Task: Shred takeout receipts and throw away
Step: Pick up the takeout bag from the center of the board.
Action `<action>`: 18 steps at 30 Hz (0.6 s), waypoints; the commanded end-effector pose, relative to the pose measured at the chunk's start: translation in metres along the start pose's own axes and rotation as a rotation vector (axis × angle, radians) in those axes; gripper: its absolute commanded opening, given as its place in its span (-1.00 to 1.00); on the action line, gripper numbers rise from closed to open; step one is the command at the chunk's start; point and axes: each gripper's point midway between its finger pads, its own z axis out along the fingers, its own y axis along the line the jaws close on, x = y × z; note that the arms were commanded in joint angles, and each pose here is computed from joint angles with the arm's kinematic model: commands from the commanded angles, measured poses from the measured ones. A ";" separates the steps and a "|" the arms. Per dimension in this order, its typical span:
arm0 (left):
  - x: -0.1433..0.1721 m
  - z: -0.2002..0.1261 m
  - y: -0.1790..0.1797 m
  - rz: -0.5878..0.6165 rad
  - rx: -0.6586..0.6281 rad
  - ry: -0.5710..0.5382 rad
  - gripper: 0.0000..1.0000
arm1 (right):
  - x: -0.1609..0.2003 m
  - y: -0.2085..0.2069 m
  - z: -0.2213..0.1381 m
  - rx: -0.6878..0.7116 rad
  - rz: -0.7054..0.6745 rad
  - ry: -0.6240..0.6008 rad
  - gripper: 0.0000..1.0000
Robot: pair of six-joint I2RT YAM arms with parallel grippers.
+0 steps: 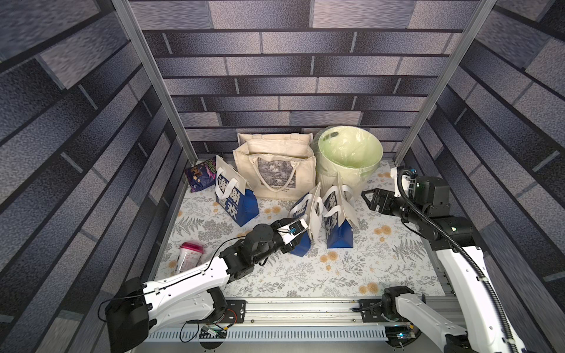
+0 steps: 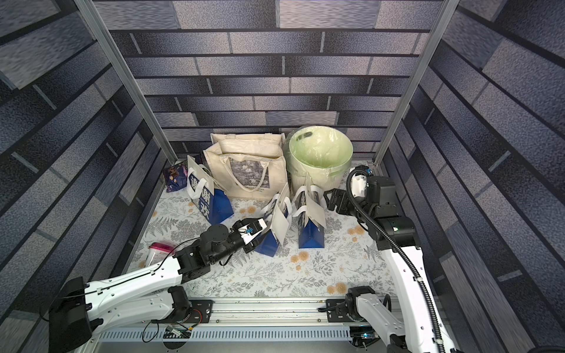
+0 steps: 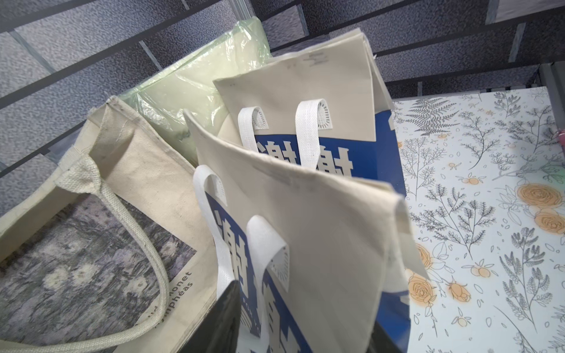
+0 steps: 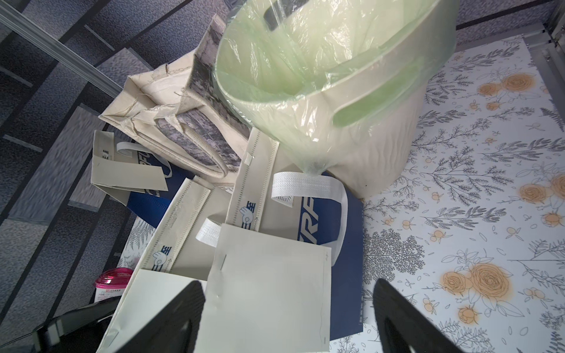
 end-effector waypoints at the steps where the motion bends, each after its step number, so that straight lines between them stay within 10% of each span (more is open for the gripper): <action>1: -0.014 0.004 0.005 -0.025 0.006 -0.079 -0.14 | -0.005 0.013 -0.007 -0.013 -0.049 0.005 0.76; 10: -0.020 0.008 0.024 -0.144 -0.067 -0.127 -1.00 | 0.002 0.073 -0.012 -0.141 -0.269 0.079 0.72; 18: -0.021 -0.018 0.052 -0.337 -0.203 -0.137 -1.00 | 0.041 0.134 -0.010 -0.244 -0.780 0.102 0.54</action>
